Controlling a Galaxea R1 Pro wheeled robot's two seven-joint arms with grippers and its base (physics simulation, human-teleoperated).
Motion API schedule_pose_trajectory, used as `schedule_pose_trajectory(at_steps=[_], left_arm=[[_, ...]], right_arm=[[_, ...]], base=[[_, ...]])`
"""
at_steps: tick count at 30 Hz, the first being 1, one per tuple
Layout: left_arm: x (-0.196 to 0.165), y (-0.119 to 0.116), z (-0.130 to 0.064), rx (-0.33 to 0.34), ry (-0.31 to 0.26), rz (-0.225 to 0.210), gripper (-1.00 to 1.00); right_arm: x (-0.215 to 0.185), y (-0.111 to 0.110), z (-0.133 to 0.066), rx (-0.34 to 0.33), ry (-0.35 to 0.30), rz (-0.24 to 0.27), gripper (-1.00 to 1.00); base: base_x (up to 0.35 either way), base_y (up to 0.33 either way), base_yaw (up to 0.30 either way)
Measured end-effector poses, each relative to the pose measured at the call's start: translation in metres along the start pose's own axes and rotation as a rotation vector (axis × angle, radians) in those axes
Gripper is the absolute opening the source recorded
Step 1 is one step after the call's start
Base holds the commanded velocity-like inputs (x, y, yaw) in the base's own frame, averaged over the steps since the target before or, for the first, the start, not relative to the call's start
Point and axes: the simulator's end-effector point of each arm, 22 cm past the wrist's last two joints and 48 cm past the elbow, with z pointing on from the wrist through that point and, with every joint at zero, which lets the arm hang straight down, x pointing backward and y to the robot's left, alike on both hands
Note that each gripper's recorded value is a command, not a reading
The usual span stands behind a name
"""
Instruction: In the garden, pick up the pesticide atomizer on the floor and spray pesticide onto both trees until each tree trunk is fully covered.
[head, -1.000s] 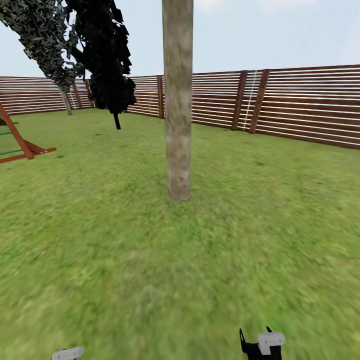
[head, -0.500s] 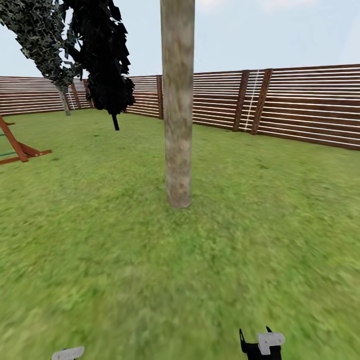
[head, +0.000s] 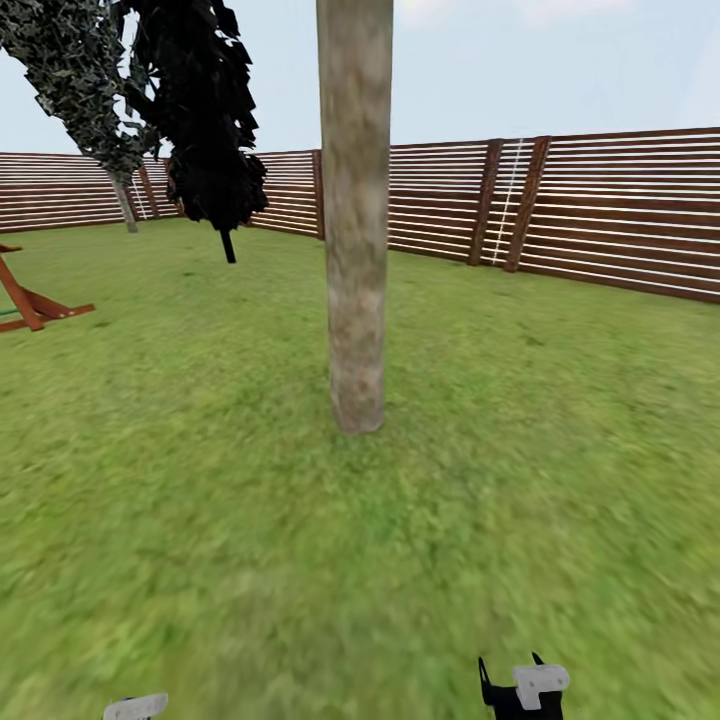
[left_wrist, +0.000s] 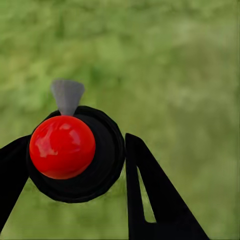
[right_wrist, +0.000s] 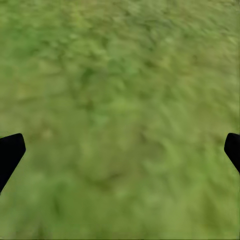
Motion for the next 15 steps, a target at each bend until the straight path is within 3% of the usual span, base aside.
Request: schedule_pose_trajectory(at_steps=[15], left_arm=[[-0.0027,-0.0005,-0.0002,0.001,-0.006,-0.001,-1.0]], right_arm=[[-0.0031,-0.0005,0.0002,0.001,-0.006,0.001,1.0]], base=[[0.338,0.0,-0.032]])
